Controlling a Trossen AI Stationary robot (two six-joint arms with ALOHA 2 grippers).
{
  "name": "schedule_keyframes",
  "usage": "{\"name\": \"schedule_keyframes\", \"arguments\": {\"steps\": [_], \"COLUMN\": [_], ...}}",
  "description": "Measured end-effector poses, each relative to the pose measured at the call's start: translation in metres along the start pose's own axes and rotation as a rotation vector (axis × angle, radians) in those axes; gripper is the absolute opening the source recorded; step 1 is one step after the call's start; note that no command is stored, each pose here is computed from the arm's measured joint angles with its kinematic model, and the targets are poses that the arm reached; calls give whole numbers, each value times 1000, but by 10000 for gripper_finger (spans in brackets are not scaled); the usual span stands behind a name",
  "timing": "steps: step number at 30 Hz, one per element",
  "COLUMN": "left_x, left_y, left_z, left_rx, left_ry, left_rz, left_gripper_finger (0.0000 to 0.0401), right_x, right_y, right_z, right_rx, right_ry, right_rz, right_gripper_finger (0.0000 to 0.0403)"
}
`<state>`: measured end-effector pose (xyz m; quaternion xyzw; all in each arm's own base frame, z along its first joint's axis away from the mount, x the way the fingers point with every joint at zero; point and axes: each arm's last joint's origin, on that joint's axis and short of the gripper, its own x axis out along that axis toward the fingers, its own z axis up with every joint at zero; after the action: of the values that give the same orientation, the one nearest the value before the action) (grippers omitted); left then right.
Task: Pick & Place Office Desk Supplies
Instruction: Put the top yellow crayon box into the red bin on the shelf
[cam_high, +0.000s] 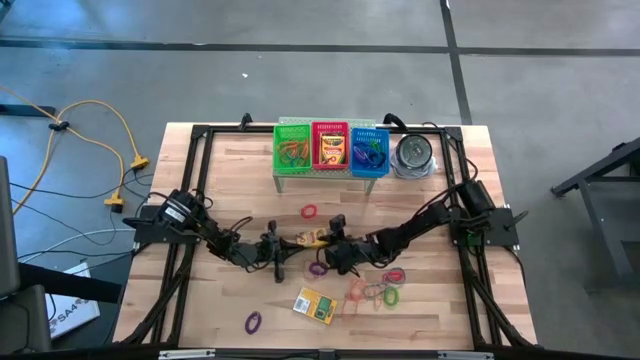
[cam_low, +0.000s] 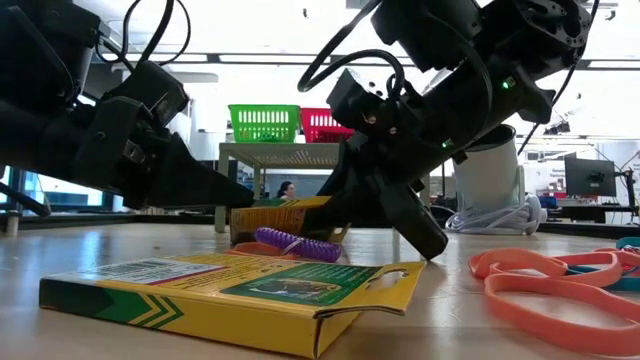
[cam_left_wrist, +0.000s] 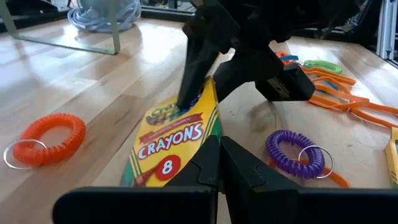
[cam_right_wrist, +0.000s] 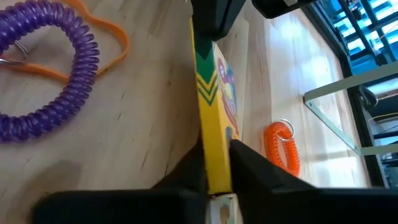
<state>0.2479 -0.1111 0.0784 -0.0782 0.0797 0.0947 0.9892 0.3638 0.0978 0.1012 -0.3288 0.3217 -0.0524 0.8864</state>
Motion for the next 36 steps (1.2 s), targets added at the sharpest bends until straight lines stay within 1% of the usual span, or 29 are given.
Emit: {"name": "schedule_keyframes", "arguments": {"steps": [1,2,6,9,12,19,21,23,25,29,32,36], "left_x": [0,0,0,0,0,-1,-1,-1,-1,-1,-1,-1], "left_y": [0,0,0,0,0,-1,-1,-1,-1,-1,-1,-1], "left_z": [0,0,1,1,1,1,1,1,2,1,1,1], "left_rx": [12,26,48,81,84,82,81,80,77,77,83,91], "left_ry": [-2,-4,-11,-13,-12,-13,-15,-15,-19,-18,-18,-18], "left_rz": [4,8,21,24,24,12,12,12,12,12,12,13], "left_gripper_finger": [1,1,1,15,50,172,197,213,220,223,223,223], "right_x": [0,0,0,0,0,0,-1,-4,-9,-26,-43,-67], "right_y": [0,0,0,0,0,0,1,4,7,13,15,8], "right_z": [0,0,0,0,0,-1,-1,-1,1,5,15,35], "right_rx": [-3,-5,-1,-1,1,19,11,-16,-45,-104,-128,-85], "right_ry": [1,2,2,4,5,10,27,48,64,107,111,105], "right_rz": [0,0,0,-1,-2,-5,-26,-63,-97,-123,-185,-227], "right_gripper_finger": [25,18,25,26,19,20,20,20,20,20,19,19]}}
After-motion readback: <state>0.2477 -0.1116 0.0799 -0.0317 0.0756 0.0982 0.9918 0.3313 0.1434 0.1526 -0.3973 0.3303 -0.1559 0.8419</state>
